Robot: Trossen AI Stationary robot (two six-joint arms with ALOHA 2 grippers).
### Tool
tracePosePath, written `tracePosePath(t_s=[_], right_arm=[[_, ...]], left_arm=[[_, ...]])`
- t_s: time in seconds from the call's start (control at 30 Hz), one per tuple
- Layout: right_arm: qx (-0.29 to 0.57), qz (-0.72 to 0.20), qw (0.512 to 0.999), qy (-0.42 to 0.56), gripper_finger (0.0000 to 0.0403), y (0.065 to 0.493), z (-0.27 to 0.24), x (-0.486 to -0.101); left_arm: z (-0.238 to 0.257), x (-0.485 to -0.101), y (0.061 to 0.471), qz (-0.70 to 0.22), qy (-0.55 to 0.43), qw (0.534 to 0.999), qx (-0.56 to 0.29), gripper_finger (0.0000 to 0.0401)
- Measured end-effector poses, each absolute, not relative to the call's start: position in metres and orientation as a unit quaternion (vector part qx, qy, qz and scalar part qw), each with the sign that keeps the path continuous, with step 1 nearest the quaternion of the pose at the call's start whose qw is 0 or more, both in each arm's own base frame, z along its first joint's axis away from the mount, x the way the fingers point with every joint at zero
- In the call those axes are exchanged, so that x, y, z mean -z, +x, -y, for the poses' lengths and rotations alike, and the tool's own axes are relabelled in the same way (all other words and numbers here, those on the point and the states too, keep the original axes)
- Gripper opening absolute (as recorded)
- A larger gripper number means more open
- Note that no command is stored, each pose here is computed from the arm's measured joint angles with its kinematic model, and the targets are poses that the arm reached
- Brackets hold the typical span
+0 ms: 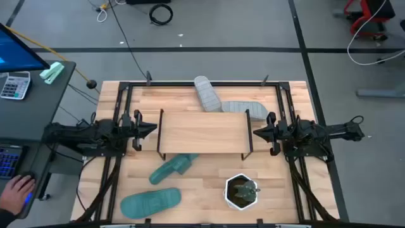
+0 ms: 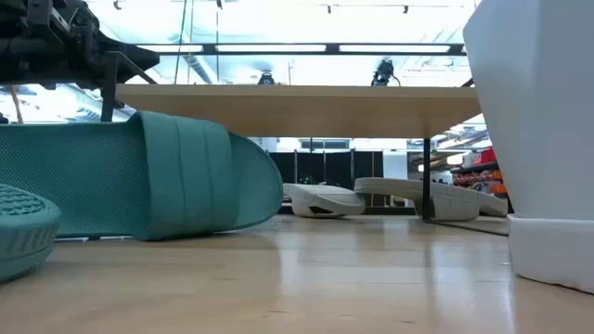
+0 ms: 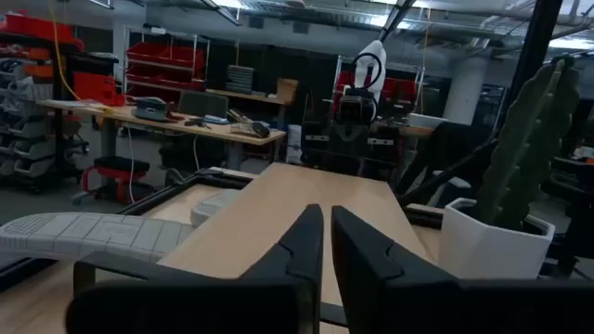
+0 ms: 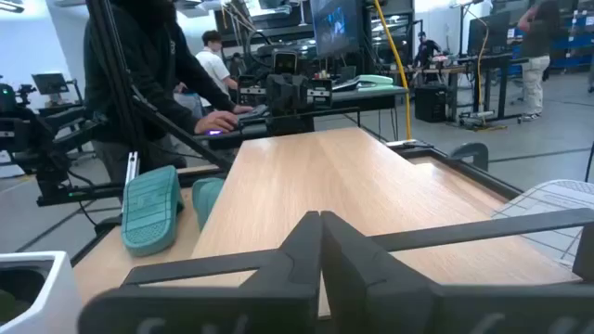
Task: Pick and place slides into the shelf
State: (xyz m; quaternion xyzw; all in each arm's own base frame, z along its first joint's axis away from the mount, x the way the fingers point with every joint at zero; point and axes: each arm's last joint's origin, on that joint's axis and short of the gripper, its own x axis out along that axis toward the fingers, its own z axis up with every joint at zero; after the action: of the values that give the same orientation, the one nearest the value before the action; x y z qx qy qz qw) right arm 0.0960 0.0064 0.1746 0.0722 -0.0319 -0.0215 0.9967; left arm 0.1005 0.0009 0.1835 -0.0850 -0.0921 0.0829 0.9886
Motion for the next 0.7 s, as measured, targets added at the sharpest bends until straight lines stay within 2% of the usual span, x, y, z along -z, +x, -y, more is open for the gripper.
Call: tracePosePath(t_s=[0.23,0.7], right_arm=[[0.021,0.032,0.997,0.072,0.0018,0.0959,-0.0065,-0.1746],[0.021,0.032,0.997,0.072,0.0018,0.0959,-0.0065,-0.1745]], left_arm=[[-0.0009,-0.1835,0.1005,0.092,-0.085,0.989,-0.083,0.0040],[-0.0009,-0.1834,0.1005,0.092,-0.085,0.989,-0.083,0.0031]])
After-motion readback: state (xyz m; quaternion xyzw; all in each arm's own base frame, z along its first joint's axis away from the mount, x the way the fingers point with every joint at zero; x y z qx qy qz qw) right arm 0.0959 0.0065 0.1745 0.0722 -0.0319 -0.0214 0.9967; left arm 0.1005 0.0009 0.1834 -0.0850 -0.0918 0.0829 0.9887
